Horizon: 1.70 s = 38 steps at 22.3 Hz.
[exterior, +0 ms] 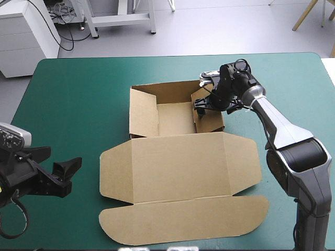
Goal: Fold the box
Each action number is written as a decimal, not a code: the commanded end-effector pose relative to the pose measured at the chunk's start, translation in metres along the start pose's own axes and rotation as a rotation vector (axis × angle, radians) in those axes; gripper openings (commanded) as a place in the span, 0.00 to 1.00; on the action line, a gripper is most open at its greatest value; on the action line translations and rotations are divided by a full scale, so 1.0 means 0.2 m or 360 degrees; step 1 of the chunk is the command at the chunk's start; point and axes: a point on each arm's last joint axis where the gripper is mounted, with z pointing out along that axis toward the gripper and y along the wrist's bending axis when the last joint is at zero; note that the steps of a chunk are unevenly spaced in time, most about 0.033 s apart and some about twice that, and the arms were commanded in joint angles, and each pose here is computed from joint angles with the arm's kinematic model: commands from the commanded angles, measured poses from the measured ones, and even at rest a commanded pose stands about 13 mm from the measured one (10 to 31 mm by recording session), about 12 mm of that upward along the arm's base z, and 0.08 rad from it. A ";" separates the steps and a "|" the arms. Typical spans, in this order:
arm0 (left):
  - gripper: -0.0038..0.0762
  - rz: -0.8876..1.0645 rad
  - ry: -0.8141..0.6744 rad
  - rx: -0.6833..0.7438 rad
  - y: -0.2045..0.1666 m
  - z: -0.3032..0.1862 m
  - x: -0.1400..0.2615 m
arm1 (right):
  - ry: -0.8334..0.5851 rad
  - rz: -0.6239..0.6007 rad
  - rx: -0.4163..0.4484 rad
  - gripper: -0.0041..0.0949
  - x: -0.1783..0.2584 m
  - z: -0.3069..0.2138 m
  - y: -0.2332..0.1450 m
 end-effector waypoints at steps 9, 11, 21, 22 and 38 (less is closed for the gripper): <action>0.63 -0.0016 0.0046 0.0034 -0.01 -0.02 0.01 | -0.0139 -0.0037 -0.0059 0.04 -0.01 -0.20 0.02; 0.61 -0.0016 0.0046 0.0034 -0.01 -0.02 0.01 | -0.0176 -0.0064 -0.0053 0.04 -0.02 -0.24 0.02; 0.52 -0.0016 0.0046 0.0034 -0.01 -0.02 0.01 | -0.0546 0.0250 0.0370 0.04 0.03 -0.74 -0.69; 0.49 -0.0016 0.0046 0.0034 -0.01 -0.02 0.01 | -0.0540 0.0305 0.0451 0.04 0.06 -0.76 -0.80; 0.04 0.0222 0.0007 -0.0078 0.02 -0.02 -0.01 | -0.0257 0.0942 0.0731 0.30 0.52 -0.63 -1.82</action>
